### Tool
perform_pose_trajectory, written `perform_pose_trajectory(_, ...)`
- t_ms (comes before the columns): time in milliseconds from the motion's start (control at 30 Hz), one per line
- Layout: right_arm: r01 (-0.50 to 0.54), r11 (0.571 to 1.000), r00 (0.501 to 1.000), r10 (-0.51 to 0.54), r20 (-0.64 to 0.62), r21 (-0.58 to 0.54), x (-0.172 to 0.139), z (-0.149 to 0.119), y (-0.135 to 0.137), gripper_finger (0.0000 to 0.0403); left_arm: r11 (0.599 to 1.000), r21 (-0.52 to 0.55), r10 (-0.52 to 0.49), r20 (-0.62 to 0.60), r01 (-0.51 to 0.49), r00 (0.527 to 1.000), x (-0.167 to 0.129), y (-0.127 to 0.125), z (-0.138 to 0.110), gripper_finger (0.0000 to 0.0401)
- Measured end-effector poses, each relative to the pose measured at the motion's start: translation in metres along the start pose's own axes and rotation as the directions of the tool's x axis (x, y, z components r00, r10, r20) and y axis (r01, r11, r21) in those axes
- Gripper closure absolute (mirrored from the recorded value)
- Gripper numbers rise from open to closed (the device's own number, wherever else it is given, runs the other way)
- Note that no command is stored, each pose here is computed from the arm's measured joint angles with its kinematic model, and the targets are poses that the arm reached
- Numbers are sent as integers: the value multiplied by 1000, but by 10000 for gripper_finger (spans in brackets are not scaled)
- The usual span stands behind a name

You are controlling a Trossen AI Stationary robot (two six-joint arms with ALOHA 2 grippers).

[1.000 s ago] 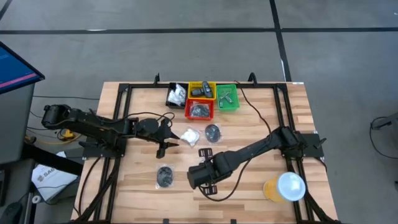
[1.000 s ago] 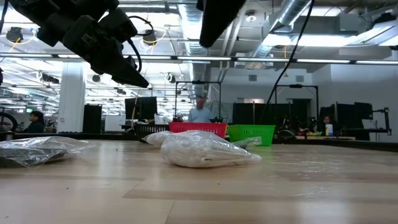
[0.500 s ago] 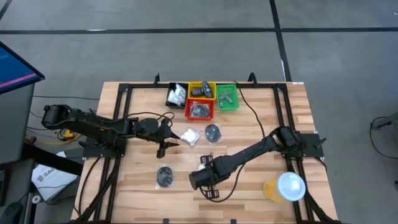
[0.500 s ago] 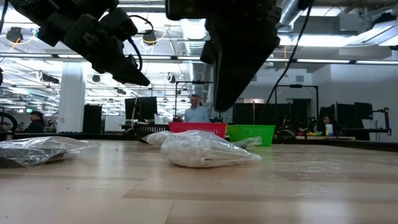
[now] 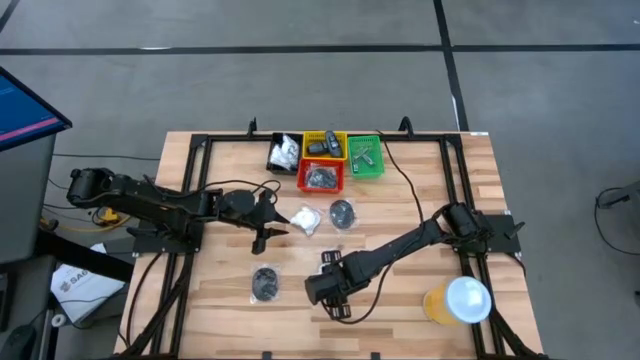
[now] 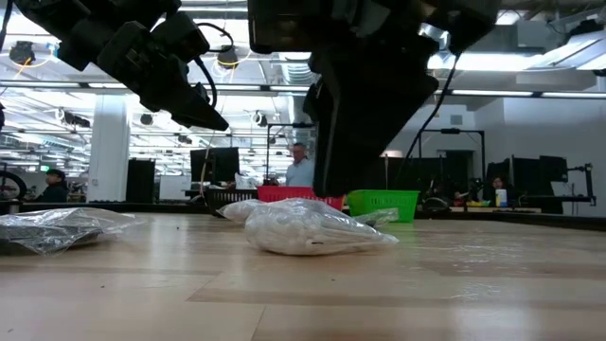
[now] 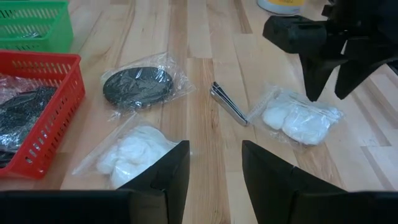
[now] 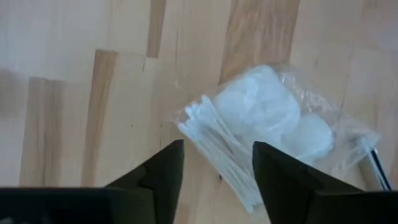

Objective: Pick & Place Travel size toiletries
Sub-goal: Put the cotton pack into the black bin

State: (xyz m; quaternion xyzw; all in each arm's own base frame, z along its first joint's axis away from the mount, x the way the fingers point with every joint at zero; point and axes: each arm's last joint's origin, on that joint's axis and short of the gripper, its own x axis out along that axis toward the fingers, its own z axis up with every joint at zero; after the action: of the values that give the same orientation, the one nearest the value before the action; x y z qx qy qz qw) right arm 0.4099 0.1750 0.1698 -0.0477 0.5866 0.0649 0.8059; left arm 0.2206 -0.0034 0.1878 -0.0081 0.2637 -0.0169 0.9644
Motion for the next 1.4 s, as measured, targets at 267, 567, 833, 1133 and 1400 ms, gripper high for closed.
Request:
perform_pose_trajectory(267,-5,1000,999,6,37,-29,0,4,0,173,1000,0,0,3,0,1000,0,0,0,265)
perform_pose_trajectory(567,-10,1000,998,11,67,-24,8,1,-1,172,1000,0,0,3,0,1000,0,0,0,265)
perform_pose_trajectory(833,-7,1000,998,9,58,-27,13,-2,-2,173,1000,0,0,5,0,1000,0,0,1,265)
perform_pose_trajectory(1133,21,999,999,-20,25,-49,27,-6,-2,173,1000,0,0,5,0,1000,0,0,1,265)
perform_pose_trajectory(1400,42,998,999,-42,-18,-45,37,-10,-3,181,1000,0,0,5,0,1000,0,0,1,265)
